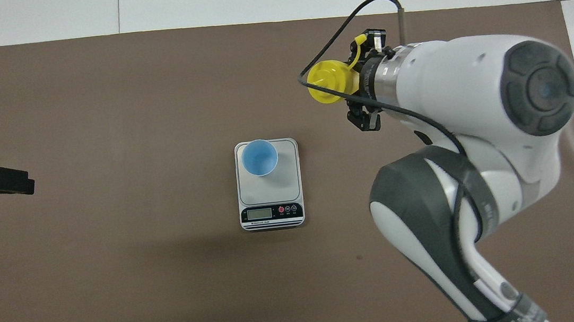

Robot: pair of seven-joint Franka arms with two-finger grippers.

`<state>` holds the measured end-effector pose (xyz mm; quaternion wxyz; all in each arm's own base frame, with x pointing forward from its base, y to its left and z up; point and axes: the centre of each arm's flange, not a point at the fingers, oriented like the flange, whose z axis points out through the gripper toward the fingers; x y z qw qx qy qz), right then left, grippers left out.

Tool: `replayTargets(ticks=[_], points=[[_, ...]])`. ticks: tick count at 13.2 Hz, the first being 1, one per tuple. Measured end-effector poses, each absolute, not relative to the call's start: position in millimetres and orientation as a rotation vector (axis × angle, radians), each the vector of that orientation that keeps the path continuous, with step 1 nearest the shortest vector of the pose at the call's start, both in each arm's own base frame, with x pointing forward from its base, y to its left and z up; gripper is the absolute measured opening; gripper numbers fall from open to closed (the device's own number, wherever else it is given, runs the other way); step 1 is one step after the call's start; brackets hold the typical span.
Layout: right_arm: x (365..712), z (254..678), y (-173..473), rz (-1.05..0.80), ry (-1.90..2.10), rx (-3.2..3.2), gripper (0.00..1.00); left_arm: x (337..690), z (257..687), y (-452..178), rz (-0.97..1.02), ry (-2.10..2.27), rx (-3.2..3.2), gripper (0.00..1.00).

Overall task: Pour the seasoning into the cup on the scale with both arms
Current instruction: 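Turn the bottle upright and carry it back with the right gripper, then lower the bottle onto the table and open the right gripper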

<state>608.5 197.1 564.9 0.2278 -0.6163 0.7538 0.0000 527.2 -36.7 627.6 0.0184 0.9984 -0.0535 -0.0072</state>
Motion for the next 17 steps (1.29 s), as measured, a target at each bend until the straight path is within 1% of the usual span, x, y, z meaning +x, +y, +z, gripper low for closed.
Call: replayTargets(ticks=[2, 5, 7, 10, 14, 17], points=[[617.0, 559.6, 158.2, 0.114, 2.152, -1.601, 0.46, 527.2, 627.6, -36.7, -0.022, -0.166, 3.100, 1.00], [623.5, 549.3, 100.3, 0.242, 2.154, -1.580, 0.46, 527.2, 627.6, -36.7, -0.022, -0.166, 3.100, 1.00], [622.9, 533.5, 59.6, 0.301, 2.148, -1.604, 0.46, 527.2, 627.6, -36.7, -0.022, -0.166, 3.100, 1.00], [613.2, 507.8, -7.8, 0.406, 2.080, -1.696, 0.46, 527.2, 627.6, -36.7, -0.022, -0.166, 3.100, 1.00], [593.6, 445.8, -109.1, 0.496, 2.000, -1.749, 0.46, 527.2, 627.6, -36.7, -0.022, -0.166, 3.100, 1.00], [585.5, 397.3, -159.2, 0.576, 1.960, -1.724, 0.46, 527.2, 627.6, -36.7, -0.022, -0.166, 3.100, 1.00]])
